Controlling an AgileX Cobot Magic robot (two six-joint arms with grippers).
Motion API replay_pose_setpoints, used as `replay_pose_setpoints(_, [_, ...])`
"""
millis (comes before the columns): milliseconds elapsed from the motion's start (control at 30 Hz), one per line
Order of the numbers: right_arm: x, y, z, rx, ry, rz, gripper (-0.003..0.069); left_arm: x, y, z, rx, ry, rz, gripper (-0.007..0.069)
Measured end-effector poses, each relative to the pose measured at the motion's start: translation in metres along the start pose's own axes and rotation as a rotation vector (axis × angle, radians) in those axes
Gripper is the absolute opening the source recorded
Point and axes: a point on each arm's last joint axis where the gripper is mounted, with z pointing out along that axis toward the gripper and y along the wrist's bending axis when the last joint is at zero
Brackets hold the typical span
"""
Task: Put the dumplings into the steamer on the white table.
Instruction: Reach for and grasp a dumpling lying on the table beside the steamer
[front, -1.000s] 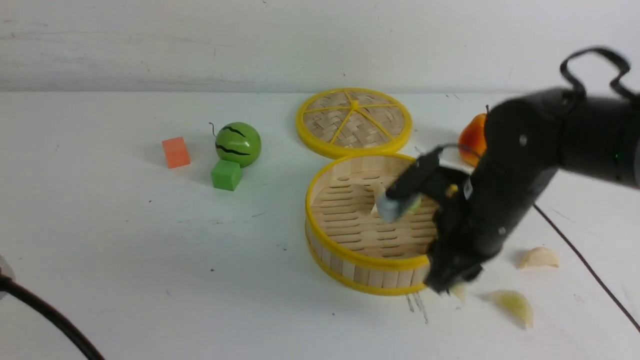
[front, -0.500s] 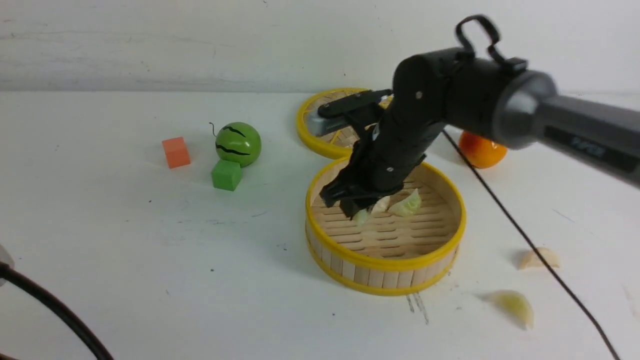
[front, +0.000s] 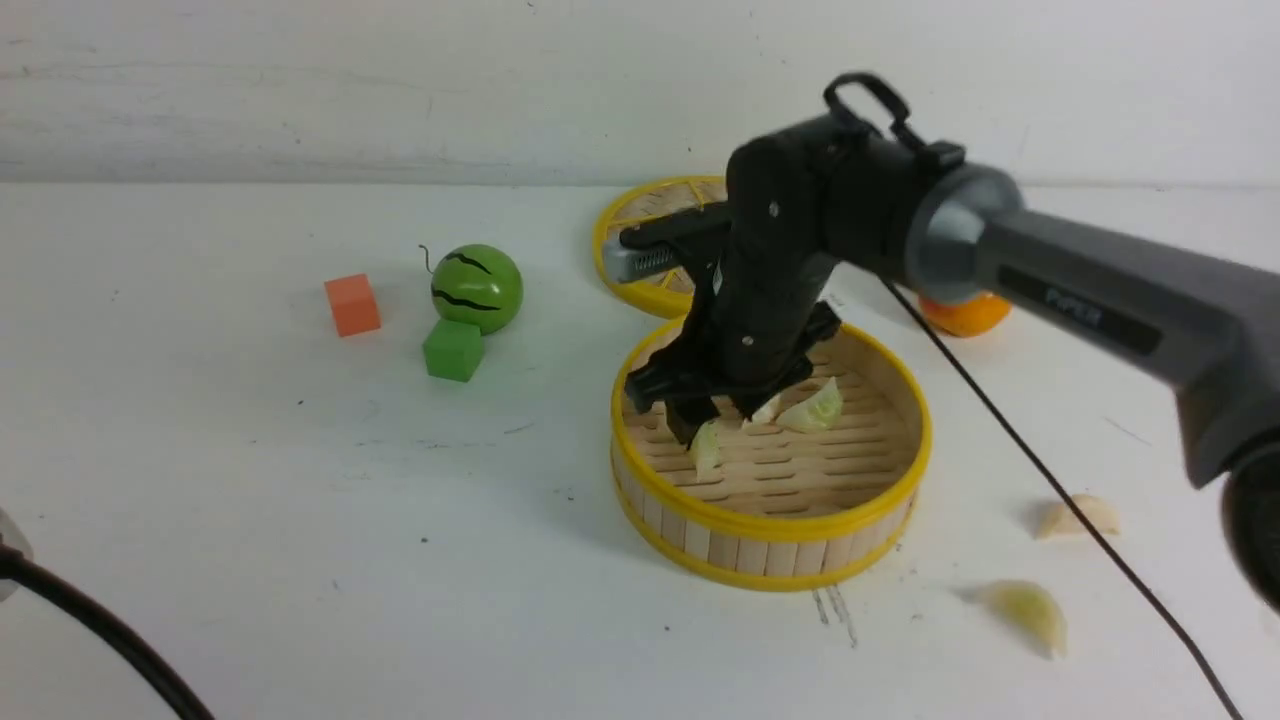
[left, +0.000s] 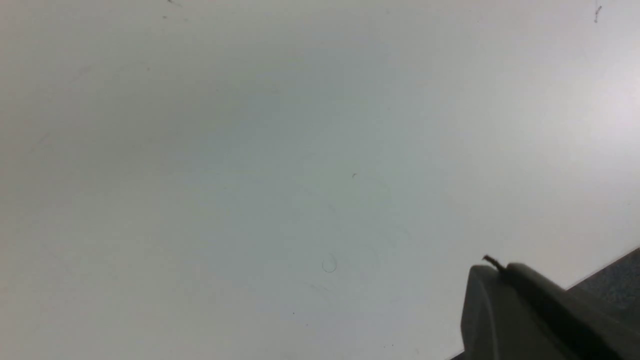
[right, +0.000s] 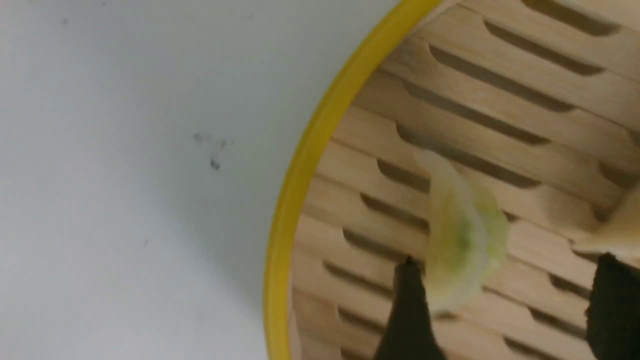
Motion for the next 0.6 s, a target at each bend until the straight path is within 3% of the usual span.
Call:
replay_pose_setpoints(133, [0.008, -0.004, -0.065, 0.013, 0.03, -0.16, 0.0478, 0.0, 0.0, 0.0, 0.0, 0.0, 0.0, -0.0003])
replay_pose_setpoints(300, [0.043, -0.036, -0.102, 0.021, 0.068, -0.13, 0.044, 0.0, 0.0, 0.0, -0.001, 0.004, 0.0, 0.0])
replay_pose_setpoints(433, [0.101, -0.066, -0.091, 0.032, 0.201, -0.049, 0.0407, 0.001, 0.0, 0.0, -0.002, 0.006, 0.0, 0.0])
replay_pose_setpoints(600, [0.142, -0.089, -0.065, 0.078, 0.24, -0.007, 0.0403, -0.001, 0.0, 0.0, 0.002, -0.006, 0.0, 0.0003])
